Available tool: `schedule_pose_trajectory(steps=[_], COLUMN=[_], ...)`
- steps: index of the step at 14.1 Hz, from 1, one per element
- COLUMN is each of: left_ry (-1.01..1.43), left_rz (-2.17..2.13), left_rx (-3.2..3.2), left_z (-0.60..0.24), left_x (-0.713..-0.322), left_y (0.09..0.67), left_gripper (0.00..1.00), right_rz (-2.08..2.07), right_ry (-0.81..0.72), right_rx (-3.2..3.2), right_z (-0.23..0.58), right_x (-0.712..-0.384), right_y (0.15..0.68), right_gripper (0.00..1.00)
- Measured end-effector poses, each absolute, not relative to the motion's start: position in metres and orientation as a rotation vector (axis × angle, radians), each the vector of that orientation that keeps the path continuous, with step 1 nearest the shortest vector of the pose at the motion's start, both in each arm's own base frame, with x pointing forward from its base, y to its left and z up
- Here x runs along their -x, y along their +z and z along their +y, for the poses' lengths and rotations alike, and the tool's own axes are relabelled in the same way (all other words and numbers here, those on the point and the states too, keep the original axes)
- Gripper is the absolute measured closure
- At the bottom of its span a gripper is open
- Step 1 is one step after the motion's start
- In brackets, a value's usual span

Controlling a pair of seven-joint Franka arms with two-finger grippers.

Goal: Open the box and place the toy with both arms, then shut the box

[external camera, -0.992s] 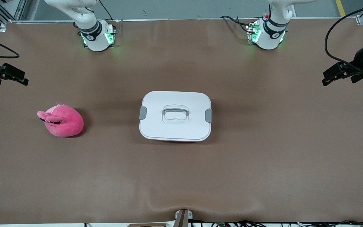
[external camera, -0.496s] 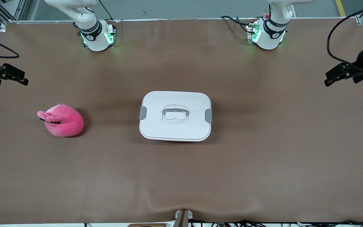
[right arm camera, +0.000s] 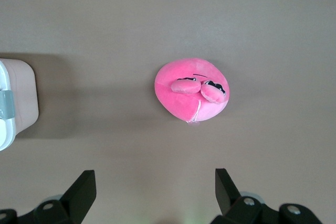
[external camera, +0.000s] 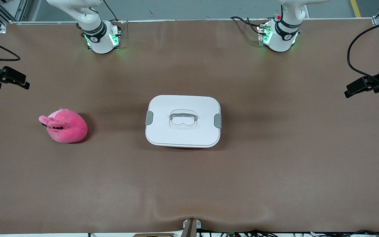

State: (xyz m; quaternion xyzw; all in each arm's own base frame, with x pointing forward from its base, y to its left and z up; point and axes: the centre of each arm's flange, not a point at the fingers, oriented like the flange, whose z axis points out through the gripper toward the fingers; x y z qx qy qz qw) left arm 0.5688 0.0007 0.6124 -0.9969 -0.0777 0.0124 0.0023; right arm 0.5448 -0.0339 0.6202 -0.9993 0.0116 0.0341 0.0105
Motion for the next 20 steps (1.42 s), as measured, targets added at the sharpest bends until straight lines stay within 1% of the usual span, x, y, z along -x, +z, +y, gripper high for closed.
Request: schedule_pose_trajectory(steps=[3, 8, 12, 17, 20], left_ry=[0.024, 0.055, 0.105, 0.136, 0.125], left_rz=[-0.251, -0.502, -0.726, -0.802, -0.907], left_rx=[3.128, 3.096, 3.041, 3.012, 2.983], left_z=[0.0, -0.008, -0.044, -0.061, -0.092], left_x=[-0.57, -0.583, -0.593, -0.6, -0.606], left_y=[0.616, 0.602, 0.581, 0.565, 0.559], left_gripper=[0.0, 0.0, 0.0, 0.0, 0.0], right_rz=[0.036, 0.037, 0.038, 0.039, 0.041], right_ry=[0.11, 0.13, 0.137, 0.148, 0.179], right_rx=[3.118, 3.118, 3.118, 3.118, 3.117], right_z=[-0.034, -0.034, -0.034, -0.035, -0.036], right_x=[-0.545, -0.549, -0.556, -0.568, -0.574], right_y=[0.619, 0.61, 0.599, 0.581, 0.565], right_gripper=[0.0, 0.0, 0.0, 0.0, 0.0])
